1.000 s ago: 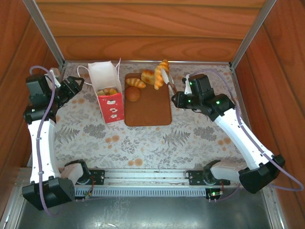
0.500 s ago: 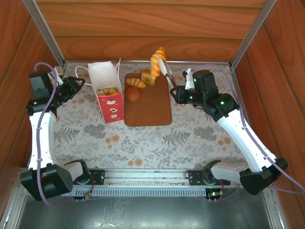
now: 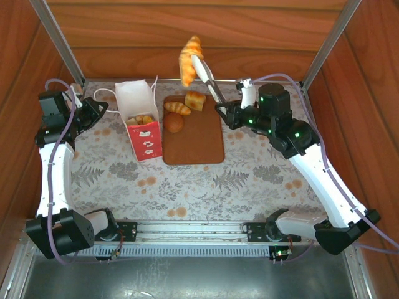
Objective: Place the fake bread into the paper bag
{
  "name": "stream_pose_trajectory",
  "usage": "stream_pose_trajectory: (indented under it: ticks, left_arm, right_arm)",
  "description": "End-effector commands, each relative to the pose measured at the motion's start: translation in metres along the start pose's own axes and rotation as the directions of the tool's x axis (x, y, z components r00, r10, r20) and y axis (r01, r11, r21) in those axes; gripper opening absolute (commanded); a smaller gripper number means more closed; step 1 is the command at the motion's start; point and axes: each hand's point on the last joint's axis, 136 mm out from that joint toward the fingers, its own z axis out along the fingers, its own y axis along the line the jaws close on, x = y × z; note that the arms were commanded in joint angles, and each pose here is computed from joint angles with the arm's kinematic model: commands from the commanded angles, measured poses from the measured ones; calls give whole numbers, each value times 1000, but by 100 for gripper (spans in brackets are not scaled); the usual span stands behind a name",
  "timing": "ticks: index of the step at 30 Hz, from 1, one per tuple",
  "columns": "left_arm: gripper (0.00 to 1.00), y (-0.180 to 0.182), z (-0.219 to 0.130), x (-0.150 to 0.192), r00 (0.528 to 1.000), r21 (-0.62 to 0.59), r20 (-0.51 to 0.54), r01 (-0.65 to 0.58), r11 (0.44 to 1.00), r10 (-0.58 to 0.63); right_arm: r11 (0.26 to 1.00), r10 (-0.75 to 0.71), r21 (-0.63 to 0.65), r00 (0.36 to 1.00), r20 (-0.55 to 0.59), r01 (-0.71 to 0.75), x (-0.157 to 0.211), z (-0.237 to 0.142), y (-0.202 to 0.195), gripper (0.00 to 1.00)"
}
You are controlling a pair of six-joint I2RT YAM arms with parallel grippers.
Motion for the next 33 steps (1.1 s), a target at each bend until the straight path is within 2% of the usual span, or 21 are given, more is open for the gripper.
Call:
stream_pose_trajectory:
  ticks: [1,7,15,25,33]
  left_arm:
    - [5,-9,-5,-6,999,17,31,-23,1000,22]
    - [0,-7,-9,-6,998,2,49,-30,1000,29]
    - [0,-4,-9,-4,998,-10,53,-36,999,36]
    - [0,-6,-9,-4,998,-5,50,-42,999,42]
    - [0,-4,-8,-2,998,-4,45,-42,999,42]
  right_arm:
    - [987,-123,-93,986,116,134,-36,-2,37,0]
    - [968,-206,-125,973,99,218,-40,22,70,0]
    - [955,-272,-119,962,-4,270,-22,61,90,0]
    - [922,-370,29,900,-231,386,19,109,85,0]
    - [885,-382,114,844,-377,451,45,127,70,0]
